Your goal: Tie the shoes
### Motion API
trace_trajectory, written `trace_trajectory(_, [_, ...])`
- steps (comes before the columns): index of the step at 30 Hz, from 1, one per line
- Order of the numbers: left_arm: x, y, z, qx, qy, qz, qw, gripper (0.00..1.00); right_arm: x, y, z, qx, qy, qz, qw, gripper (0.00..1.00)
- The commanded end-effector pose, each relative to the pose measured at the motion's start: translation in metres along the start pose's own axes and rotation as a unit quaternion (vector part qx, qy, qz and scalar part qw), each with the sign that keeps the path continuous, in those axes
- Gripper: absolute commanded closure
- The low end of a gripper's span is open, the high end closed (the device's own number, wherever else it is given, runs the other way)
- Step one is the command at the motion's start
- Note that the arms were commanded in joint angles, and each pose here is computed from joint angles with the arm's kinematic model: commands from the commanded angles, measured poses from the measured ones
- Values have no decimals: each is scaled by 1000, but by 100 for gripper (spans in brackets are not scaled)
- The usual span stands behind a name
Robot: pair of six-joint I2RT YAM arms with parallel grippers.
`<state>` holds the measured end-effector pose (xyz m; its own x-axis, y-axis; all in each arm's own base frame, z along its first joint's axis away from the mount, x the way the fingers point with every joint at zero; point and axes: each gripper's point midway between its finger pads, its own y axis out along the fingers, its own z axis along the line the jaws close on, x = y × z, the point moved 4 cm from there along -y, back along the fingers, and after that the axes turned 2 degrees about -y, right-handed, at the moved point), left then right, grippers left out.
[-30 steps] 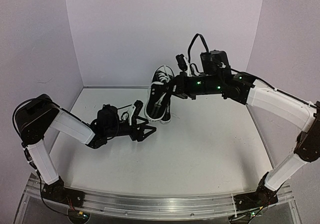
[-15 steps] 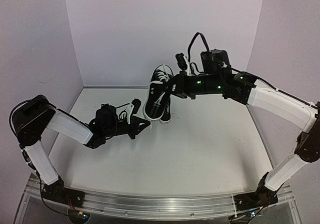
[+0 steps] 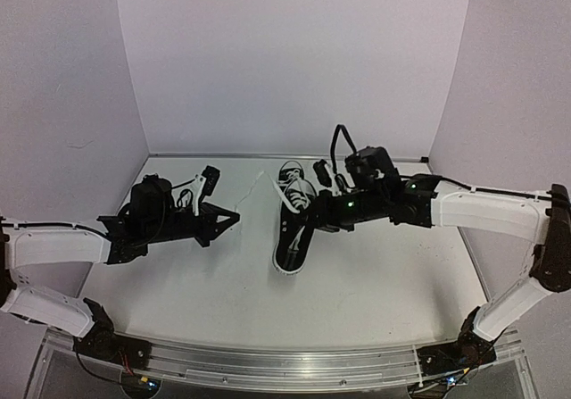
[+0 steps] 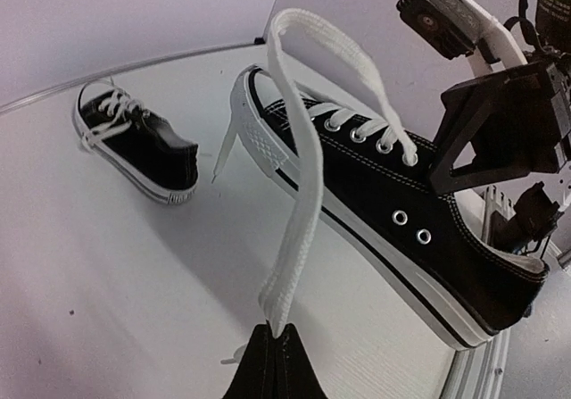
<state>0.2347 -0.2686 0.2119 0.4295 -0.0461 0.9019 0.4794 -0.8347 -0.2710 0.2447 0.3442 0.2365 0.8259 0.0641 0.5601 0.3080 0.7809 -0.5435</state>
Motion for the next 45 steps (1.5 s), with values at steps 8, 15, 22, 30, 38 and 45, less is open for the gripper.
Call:
trace_trajectory(8, [-74, -22, 16, 50, -85, 124, 987, 100, -51, 84, -17, -10, 4, 26, 1000, 98])
trace_trajectory(15, [-89, -25, 27, 95, -108, 161, 976, 100, -68, 88, -25, -34, 24, 37, 998, 71])
trace_trajectory(22, [-86, -33, 27, 109, -116, 160, 974, 100, -40, 71, -12, -64, -34, 8, 997, 35])
trace_trajectory(30, [-74, -36, 24, 111, -121, 143, 976, 100, -3, 107, -7, -144, -157, 45, 976, 46])
trace_trajectory(38, [-65, -44, 21, 112, -124, 124, 978, 100, -8, 158, -29, -186, -215, 104, 953, 56])
trace_trajectory(45, [-68, -47, 21, 114, -128, 126, 977, 100, -16, 187, -53, -226, -236, 125, 937, 58])
